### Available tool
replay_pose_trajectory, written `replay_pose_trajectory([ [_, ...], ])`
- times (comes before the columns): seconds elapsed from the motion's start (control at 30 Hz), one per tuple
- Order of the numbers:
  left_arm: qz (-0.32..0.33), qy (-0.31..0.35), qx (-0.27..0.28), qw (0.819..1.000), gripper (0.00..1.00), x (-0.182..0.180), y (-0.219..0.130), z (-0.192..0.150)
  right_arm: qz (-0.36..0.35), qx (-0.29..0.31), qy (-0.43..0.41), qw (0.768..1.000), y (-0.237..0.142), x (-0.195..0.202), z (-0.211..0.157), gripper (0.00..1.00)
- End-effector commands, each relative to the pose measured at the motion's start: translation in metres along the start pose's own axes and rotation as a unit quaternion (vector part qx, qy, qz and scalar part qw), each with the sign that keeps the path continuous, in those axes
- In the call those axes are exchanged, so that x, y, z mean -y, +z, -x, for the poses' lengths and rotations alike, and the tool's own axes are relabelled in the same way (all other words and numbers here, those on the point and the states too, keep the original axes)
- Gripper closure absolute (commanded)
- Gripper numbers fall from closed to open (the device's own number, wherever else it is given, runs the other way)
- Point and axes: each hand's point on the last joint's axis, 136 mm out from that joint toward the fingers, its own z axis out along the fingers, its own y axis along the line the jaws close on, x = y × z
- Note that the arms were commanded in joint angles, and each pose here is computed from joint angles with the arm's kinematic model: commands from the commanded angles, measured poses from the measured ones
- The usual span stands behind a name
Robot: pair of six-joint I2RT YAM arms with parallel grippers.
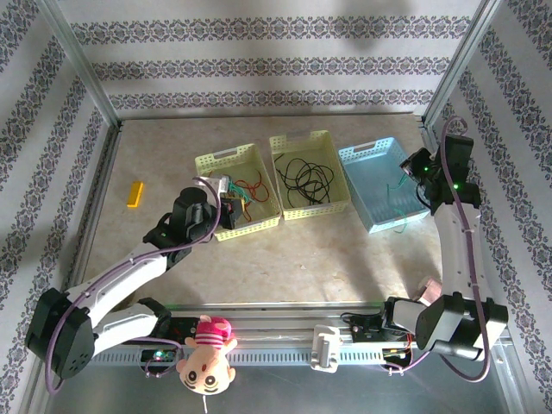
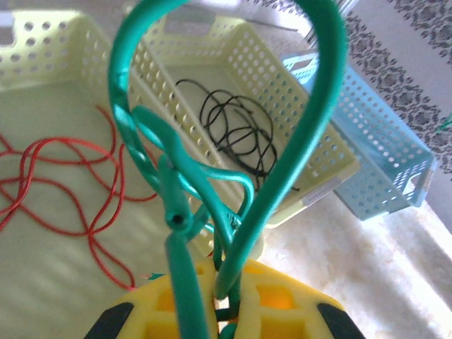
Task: Untangle the cables
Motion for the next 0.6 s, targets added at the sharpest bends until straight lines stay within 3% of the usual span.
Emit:
replay_pose_trajectory([
  [0.0, -0.031, 0.027, -0.002, 0.999, 1.00, 0.020, 0.005, 0.010, -0.009, 0.040, 0.022, 0.999, 0.014, 0.009, 0.014, 1.00],
  [0.27, -0.054, 0.022, -0.014, 0.998, 1.00, 0.035, 0.025, -0.003, -0.051, 0.091, 0.100, 0.989, 0.045, 0.039, 0.030, 1.00],
  [0.57, -0.065, 0.027, -0.026, 0.997, 1.00, 0.045, 0.038, -0.006, -0.135, 0.129, 0.245, 0.951, 0.061, 0.096, 0.015, 1.00],
])
